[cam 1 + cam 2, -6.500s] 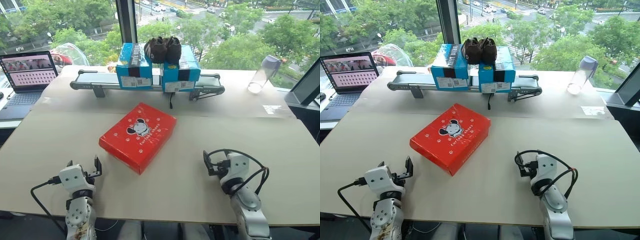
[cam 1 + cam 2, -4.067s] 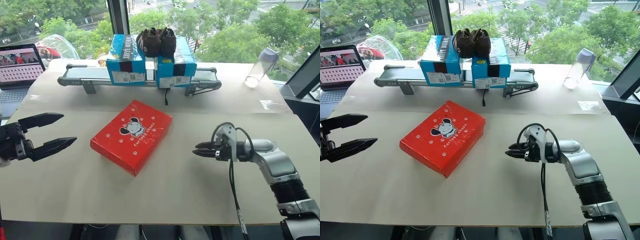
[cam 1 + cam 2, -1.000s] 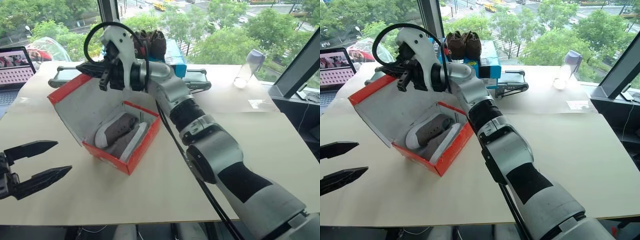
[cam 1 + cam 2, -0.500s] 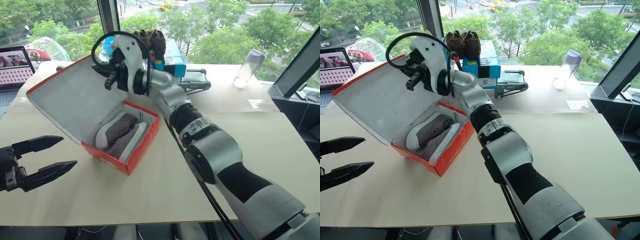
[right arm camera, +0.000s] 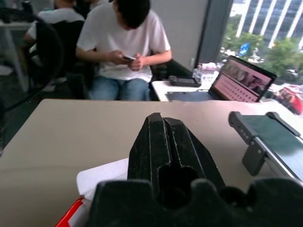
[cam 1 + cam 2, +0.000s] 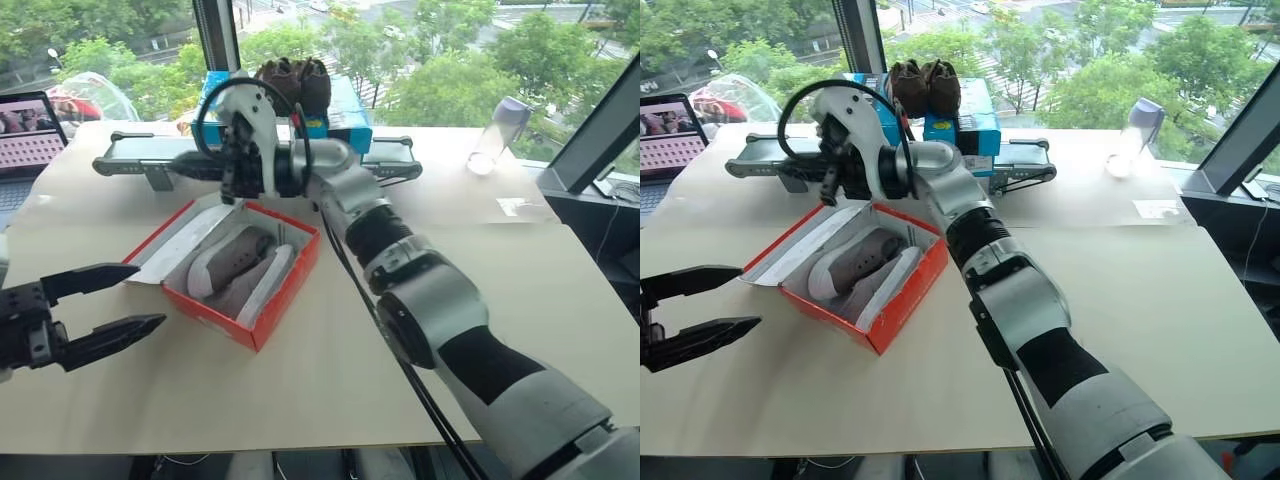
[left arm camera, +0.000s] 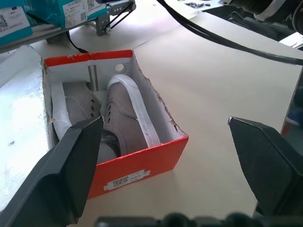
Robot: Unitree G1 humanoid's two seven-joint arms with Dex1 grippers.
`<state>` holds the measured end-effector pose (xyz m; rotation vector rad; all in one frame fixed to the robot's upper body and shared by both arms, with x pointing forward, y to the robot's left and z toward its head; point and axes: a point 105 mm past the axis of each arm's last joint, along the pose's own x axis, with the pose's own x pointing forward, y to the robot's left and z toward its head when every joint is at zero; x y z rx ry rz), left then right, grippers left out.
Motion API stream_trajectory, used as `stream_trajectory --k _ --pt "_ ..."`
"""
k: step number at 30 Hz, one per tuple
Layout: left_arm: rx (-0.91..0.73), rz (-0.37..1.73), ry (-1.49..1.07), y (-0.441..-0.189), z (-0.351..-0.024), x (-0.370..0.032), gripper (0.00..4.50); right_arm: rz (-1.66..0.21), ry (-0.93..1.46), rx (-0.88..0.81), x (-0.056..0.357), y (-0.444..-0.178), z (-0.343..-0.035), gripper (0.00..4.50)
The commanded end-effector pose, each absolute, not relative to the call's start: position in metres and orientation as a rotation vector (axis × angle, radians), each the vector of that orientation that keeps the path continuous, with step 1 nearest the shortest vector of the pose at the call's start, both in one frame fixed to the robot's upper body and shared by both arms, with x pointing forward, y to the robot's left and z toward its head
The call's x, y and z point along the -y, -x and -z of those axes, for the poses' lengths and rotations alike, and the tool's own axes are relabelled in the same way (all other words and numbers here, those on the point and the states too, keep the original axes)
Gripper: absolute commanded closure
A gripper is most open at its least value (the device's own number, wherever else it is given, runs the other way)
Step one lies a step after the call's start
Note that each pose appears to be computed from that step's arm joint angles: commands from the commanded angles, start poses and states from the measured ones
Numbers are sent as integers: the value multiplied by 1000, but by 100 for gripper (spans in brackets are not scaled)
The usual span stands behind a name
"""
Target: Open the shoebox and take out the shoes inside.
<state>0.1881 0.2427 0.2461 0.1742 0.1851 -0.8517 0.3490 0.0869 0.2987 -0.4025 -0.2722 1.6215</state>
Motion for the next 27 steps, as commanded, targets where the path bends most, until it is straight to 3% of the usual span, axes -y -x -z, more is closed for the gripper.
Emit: stream_trajectory --k 1,9,19,23,27 --pt "-161 868 -209 -196 -250 -241 0 -1707 701 260 -46 -332 -307 447" --pt "-141 934 -227 -209 -249 -229 0 -1715 1113 236 -29 -332 -269 447" --pt "-142 942 -246 -208 -252 -227 0 -1662 1287 315 -42 -349 -248 447" --pt "-146 934 -251 -207 -252 -229 0 -1667 1271 331 -43 -350 -254 447" --pt "-149 932 -251 -206 -252 -229 0 -1700 1189 385 -45 -343 -271 342"
